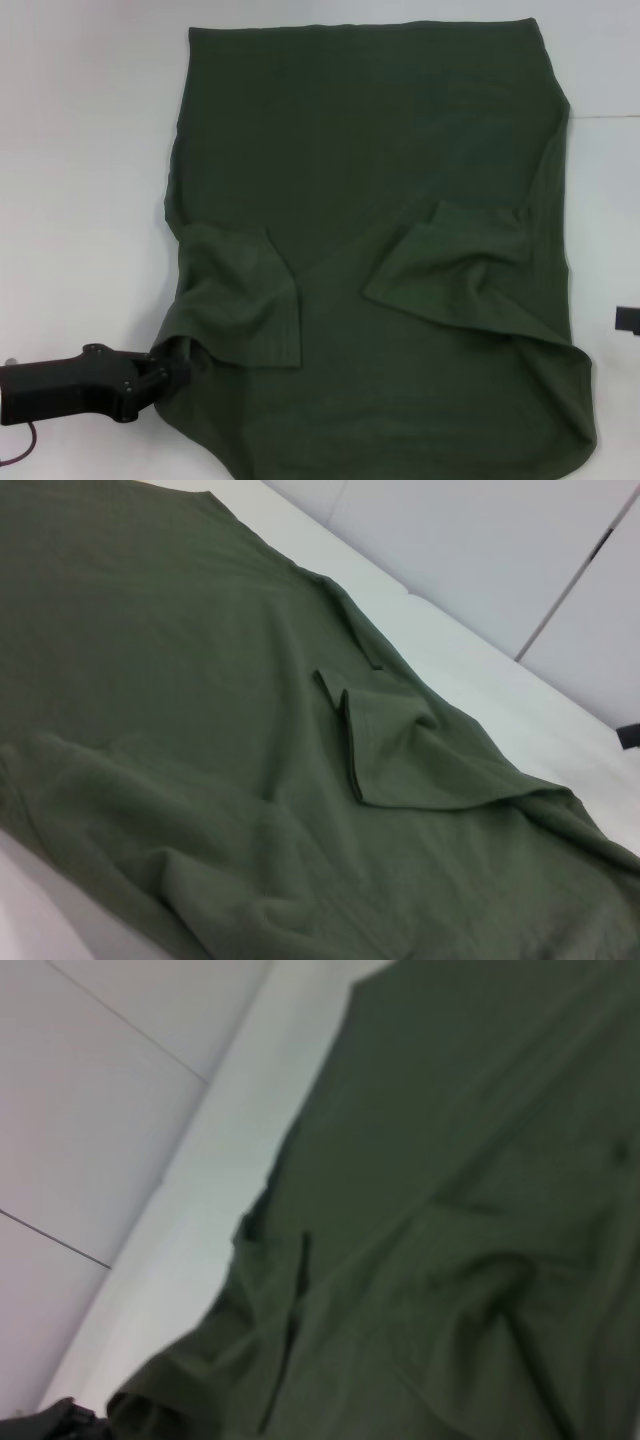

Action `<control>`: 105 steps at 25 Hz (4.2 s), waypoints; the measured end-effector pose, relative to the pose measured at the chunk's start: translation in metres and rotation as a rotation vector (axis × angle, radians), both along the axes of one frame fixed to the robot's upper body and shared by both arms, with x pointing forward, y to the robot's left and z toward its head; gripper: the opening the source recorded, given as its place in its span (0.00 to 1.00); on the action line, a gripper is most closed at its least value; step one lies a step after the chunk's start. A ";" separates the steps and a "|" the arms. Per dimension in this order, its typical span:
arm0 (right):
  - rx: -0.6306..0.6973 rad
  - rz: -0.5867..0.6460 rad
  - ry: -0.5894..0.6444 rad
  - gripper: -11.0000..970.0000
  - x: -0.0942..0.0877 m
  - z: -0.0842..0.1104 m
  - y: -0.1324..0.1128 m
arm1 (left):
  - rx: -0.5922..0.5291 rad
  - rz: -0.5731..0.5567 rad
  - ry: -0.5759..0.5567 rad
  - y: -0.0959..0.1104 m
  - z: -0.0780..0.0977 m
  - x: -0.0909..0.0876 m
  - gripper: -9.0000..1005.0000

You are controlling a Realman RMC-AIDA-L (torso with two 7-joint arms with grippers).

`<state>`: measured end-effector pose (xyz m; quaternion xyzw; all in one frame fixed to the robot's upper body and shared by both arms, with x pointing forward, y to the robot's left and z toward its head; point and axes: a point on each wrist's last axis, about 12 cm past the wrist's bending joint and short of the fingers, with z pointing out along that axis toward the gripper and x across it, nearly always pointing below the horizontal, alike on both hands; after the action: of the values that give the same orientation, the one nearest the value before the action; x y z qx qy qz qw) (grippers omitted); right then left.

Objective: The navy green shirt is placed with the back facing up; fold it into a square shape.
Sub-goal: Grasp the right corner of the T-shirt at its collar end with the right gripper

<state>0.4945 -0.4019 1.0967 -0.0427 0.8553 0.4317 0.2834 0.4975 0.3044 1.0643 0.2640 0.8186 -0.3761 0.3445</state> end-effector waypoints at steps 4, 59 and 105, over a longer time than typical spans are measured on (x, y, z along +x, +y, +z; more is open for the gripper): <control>-0.028 -0.002 0.047 0.93 -0.003 -0.006 -0.002 | -0.003 -0.003 0.004 -0.002 -0.001 0.001 0.04; -0.056 0.311 0.105 0.78 0.046 -0.022 0.103 | 0.016 0.006 -0.029 -0.003 0.001 0.010 0.04; -0.167 0.153 0.119 0.27 0.034 -0.030 0.062 | 0.017 -0.009 -0.047 -0.008 0.006 0.018 0.04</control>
<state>0.5282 -0.3399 1.0669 -0.1058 0.8977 0.3813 0.1939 0.5155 0.2966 1.0701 0.2794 0.8122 -0.3645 0.3597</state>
